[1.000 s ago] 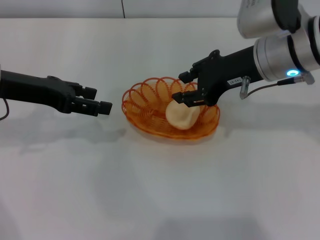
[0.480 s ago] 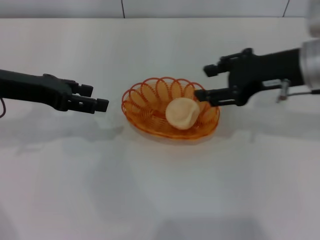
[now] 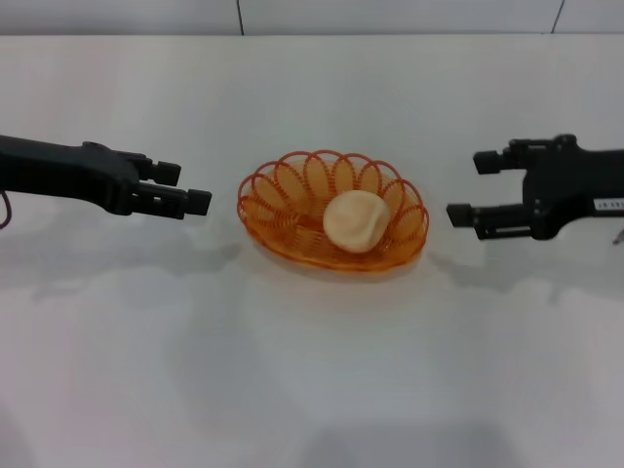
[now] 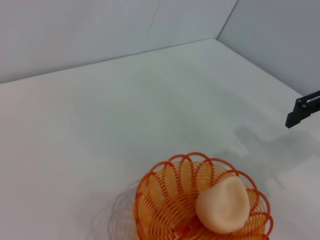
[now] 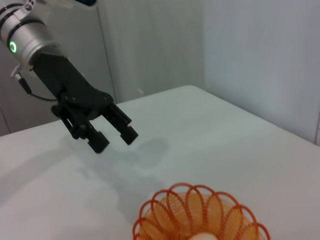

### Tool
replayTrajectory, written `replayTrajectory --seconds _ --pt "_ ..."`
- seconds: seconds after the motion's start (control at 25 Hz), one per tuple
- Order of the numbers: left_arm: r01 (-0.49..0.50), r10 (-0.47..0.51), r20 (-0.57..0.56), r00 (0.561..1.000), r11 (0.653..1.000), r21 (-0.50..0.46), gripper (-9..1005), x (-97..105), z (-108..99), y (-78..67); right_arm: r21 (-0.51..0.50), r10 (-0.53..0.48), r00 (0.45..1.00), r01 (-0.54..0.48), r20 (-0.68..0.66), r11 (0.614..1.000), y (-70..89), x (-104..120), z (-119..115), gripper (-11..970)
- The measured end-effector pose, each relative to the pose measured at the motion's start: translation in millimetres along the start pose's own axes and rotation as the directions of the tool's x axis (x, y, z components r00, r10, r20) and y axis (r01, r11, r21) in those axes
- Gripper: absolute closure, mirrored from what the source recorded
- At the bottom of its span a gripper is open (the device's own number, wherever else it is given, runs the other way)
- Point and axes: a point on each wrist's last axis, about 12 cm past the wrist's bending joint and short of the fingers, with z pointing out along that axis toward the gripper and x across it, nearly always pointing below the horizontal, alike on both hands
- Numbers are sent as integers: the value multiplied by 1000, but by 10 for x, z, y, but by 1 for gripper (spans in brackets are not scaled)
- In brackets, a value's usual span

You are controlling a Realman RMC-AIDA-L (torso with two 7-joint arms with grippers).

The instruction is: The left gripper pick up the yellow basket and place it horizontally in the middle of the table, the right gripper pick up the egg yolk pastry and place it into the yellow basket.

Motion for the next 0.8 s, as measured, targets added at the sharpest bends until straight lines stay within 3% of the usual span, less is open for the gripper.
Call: replayTrajectory --seconds 0.12,0.36,0.8 --pt "-7 7 1 1000 1000 2 209 1 11 -3 -3 12 1000 -12 -12 1000 10 77 -21 325" --pt "-21 21 4 1000 1000 9 209 5 37 -16 -24 35 999 -36 -15 999 12 182 -88 142" --pt "-96 94 35 995 993 69 209 84 21 -91 -63 3 1000 -2 24 998 54 246 -96 149"
